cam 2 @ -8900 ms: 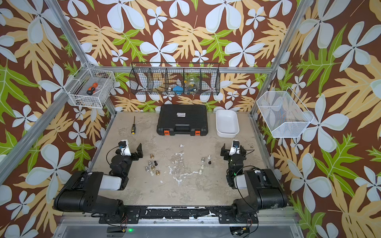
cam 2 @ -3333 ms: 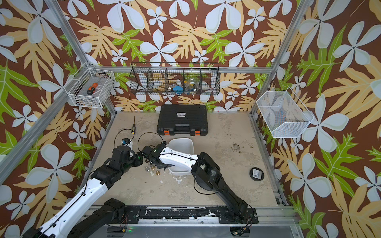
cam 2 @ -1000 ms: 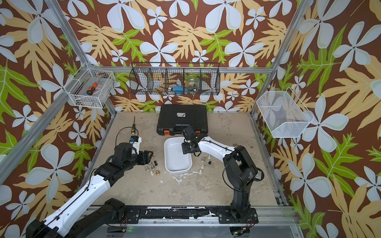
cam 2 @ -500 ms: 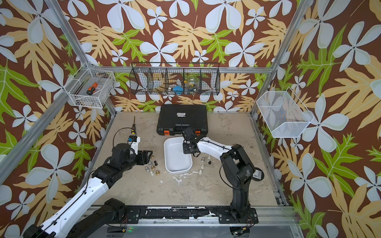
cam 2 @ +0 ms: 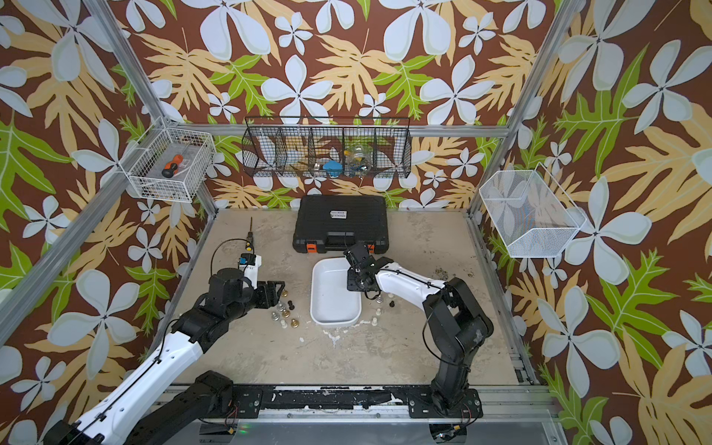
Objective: Put the chess pieces into the storage box
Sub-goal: Adjust the storage box at the center of the board, then pick up the chess piece at the center of the board.
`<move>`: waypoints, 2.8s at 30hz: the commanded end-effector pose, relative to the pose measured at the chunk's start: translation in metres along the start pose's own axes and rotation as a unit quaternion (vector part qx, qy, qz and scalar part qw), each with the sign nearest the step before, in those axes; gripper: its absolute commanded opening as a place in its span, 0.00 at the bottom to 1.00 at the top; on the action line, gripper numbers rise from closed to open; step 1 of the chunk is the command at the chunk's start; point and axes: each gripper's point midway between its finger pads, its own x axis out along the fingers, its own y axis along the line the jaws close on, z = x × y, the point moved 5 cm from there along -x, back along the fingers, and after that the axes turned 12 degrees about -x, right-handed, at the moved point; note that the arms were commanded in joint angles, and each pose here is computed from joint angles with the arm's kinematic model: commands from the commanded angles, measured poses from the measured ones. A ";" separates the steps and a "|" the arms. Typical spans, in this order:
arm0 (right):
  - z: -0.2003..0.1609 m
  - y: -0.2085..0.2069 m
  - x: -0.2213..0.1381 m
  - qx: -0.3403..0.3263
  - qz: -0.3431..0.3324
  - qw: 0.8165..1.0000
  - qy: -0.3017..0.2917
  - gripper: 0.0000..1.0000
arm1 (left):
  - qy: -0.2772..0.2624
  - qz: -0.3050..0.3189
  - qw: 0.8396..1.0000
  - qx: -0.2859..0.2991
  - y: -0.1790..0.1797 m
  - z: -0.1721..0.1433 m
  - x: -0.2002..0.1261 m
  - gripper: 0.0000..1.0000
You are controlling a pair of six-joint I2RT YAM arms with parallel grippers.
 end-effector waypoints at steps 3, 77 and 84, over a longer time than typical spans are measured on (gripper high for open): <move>0.001 -0.004 0.000 0.039 -0.011 0.999 -0.018 0.00 | -0.006 0.001 1.000 0.002 -0.001 0.003 0.001 0.71; -0.089 0.020 -0.160 -0.229 0.202 0.806 -0.508 0.80 | 0.166 0.197 0.966 0.035 0.008 -0.061 0.098 0.41; -0.089 0.021 -0.159 -0.230 0.202 0.806 -0.506 0.80 | 0.169 0.217 0.961 0.041 0.015 -0.065 0.104 0.40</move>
